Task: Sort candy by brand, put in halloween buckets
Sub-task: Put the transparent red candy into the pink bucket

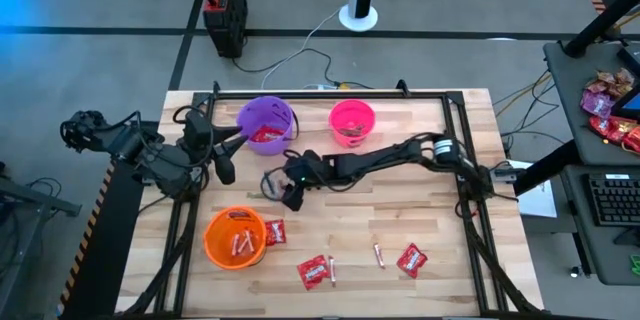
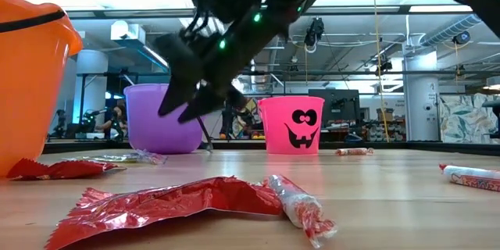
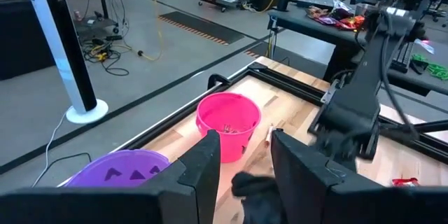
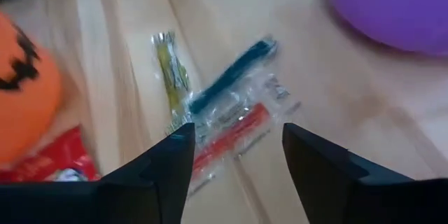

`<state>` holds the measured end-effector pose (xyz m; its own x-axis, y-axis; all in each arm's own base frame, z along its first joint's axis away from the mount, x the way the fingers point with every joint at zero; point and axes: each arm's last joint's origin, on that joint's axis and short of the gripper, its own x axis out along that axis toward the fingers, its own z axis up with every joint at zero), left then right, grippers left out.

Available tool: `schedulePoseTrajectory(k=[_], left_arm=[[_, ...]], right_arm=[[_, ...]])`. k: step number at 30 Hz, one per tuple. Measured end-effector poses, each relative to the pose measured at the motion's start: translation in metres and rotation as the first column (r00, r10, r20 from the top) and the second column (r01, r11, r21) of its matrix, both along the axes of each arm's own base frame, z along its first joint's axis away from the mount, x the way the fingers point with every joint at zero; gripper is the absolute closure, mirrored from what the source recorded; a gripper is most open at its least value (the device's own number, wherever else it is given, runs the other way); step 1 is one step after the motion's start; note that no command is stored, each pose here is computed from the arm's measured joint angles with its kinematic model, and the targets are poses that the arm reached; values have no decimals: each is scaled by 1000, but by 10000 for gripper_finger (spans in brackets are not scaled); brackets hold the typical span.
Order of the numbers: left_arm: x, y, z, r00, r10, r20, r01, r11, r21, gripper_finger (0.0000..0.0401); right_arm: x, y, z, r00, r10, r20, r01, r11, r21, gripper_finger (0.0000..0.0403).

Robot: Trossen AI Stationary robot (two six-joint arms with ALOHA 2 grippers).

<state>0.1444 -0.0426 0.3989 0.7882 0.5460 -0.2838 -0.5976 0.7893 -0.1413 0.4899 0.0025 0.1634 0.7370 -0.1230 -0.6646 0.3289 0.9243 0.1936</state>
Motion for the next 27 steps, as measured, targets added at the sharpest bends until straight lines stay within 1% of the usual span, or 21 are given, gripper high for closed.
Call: schedulePoseTrajectory(k=[3, 5, 10, 16, 19, 21, 23, 27], left_arm=[[0, 0, 0, 1000, 0, -3, 0, 1000, 2, 289], [0, 0, 0, 1000, 0, -4, 0, 1000, 2, 289], [0, 0, 0, 1000, 0, -5, 0, 1000, 2, 289], [0, 0, -1, 1000, 0, -15, 0, 1000, 7, 289], [0, 0, -1, 1000, 0, -16, 0, 1000, 7, 289], [0, 0, -2, 1000, 0, -20, 0, 1000, 9, 289], [0, 0, -2, 1000, 0, -21, 0, 1000, 10, 289], [-1, 0, -2, 1000, 0, -28, 0, 1000, 13, 289]], right_arm=[[5, 6, -12, 998, 61, -17, -62, 997, -53, 179], [9, 12, -18, 996, 90, -7, -91, 993, -75, 171], [11, 17, -47, 995, 86, -50, -89, 995, -48, 161], [12, 18, -61, 996, 58, -74, -60, 998, -23, 167], [11, 18, -60, 995, 55, -88, -58, 998, -26, 189], [11, 18, -60, 994, 52, -93, -54, 998, -25, 212], [10, 16, -60, 994, 37, -100, -38, 999, -12, 243], [8, 13, -61, 992, 29, -122, -30, 1000, -6, 316]])
